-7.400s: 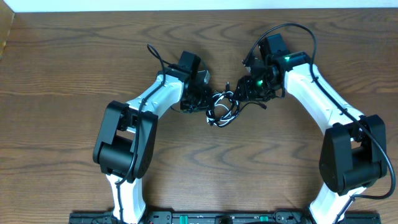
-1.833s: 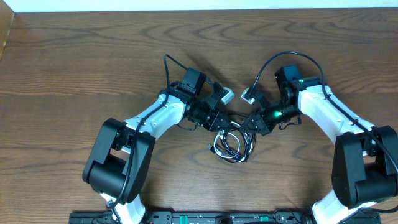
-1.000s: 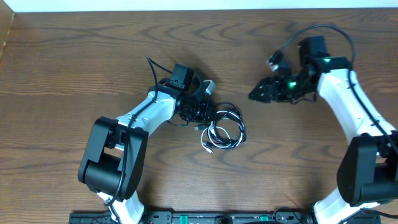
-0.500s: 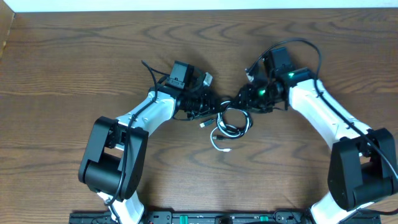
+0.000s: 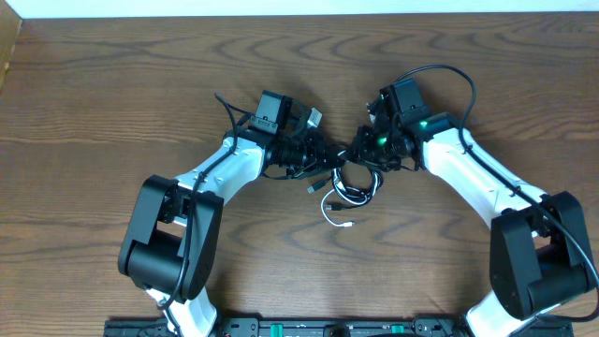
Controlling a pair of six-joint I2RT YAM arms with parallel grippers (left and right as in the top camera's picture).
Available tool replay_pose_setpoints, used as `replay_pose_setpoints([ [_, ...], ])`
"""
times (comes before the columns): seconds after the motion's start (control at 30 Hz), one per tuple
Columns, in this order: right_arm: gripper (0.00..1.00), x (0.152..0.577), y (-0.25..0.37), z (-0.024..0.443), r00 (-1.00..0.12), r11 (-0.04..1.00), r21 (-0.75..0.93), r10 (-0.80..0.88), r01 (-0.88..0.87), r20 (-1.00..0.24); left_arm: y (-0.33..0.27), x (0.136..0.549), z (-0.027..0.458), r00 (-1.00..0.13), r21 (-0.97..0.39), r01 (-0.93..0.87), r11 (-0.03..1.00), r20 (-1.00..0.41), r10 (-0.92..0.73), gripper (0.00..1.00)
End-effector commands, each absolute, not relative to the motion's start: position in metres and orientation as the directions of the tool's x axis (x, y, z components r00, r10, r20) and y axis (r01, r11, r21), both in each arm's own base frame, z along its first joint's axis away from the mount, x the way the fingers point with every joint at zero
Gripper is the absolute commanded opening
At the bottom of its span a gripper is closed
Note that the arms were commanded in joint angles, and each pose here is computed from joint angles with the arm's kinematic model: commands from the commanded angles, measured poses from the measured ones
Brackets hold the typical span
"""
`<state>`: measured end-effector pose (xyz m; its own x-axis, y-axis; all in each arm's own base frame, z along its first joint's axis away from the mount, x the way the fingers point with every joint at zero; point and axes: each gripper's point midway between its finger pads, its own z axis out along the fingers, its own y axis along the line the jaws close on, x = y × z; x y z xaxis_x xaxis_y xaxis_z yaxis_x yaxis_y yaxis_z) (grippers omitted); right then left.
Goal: Untangle cables
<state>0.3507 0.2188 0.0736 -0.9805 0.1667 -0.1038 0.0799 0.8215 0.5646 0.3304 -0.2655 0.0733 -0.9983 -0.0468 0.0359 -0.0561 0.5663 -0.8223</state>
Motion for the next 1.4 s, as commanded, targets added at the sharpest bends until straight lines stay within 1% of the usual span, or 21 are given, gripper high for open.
replay_pose_setpoints([
  [0.0, 0.21, 0.352, 0.222, 0.054, -0.98, 0.825, 0.555, 0.182, 0.111, -0.075, -0.269, 0.326, 0.078, -0.998, -0.847, -0.068, 0.527, 0.066, -0.022, 0.07],
  [0.17, 0.17, 0.351, 0.231, 0.04, -0.985, 0.815, 0.569, 0.167, 0.112, -0.045, -0.269, 0.326, 0.078, -0.998, -0.848, -0.068, 0.525, 0.067, -0.02, 0.08],
  [0.23, 0.12, 0.349, 0.234, 0.034, -0.986, 0.818, 0.563, 0.163, 0.118, -0.03, -0.269, 0.326, 0.078, -0.998, -0.848, -0.068, 0.525, 0.067, -0.02, 0.08],
  [0.33, 0.1, 0.346, 0.237, 0.024, -0.988, 0.823, 0.556, 0.154, 0.12, -0.015, -0.269, 0.326, 0.078, -0.998, -0.848, -0.068, 0.525, 0.067, -0.02, 0.07],
  [0.43, 0.01, 0.347, 0.237, 0.018, -0.988, 0.824, 0.553, 0.154, 0.123, -0.01, -0.269, 0.326, 0.078, -0.998, -0.848, -0.067, 0.525, 0.067, -0.02, 0.08],
  [0.53, 0.01, 0.349, 0.235, 0.018, -0.988, 0.826, 0.551, 0.151, 0.115, -0.02, -0.269, 0.326, 0.078, -0.998, -0.846, -0.067, 0.528, 0.065, -0.022, 0.07],
  [0.63, 0.01, 0.352, 0.231, 0.02, -0.99, 0.825, 0.558, 0.134, 0.092, -0.035, -0.267, 0.329, 0.075, -0.999, -0.837, -0.041, 0.546, 0.035, -0.02, 0.07],
  [0.73, 0.01, 0.354, 0.228, 0.031, -0.993, 0.799, 0.599, 0.102, 0.05, -0.053, -0.261, 0.333, 0.065, -0.999, -0.802, -0.034, 0.597, 0.011, -0.043, 0.07],
  [0.83, 0.01, 0.359, 0.221, 0.053, -0.993, 0.758, 0.653, 0.089, 0.015, -0.081, -0.253, 0.336, 0.056, -0.998, -0.761, -0.026, 0.648, -0.016, -0.058, 0.07],
  [0.93, 0.01, 0.364, 0.204, 0.081, -0.987, 0.724, 0.69, 0.116, 0.007, -0.111, -0.247, 0.338, 0.049, -0.997, -0.731, -0.037, 0.682, -0.022, -0.078, 0.07],
  [1.1, 0.01, 0.375, 0.173, 0.128, -0.969, 0.649, 0.761, 0.177, -0.018, -0.174, -0.244, 0.34, 0.046, -0.996, -0.712, -0.004, 0.702, -0.056, -0.063, 0.07],
  [1.2, 0.01, 0.378, 0.159, 0.129, -0.964, 0.654, 0.757, 0.203, 0.002, -0.173, -0.244, 0.34, 0.046, -0.996, -0.711, 0.006, 0.703, -0.063, -0.055, 0.08],
  [1.37, 0.01, 0.387, 0.126, 0.117, -0.941, 0.699, 0.706, 0.301, 0.111, -0.151, -0.242, 0.335, 0.044, -0.997, -0.702, 0.034, 0.712, -0.07, -0.022, 0.07],
])
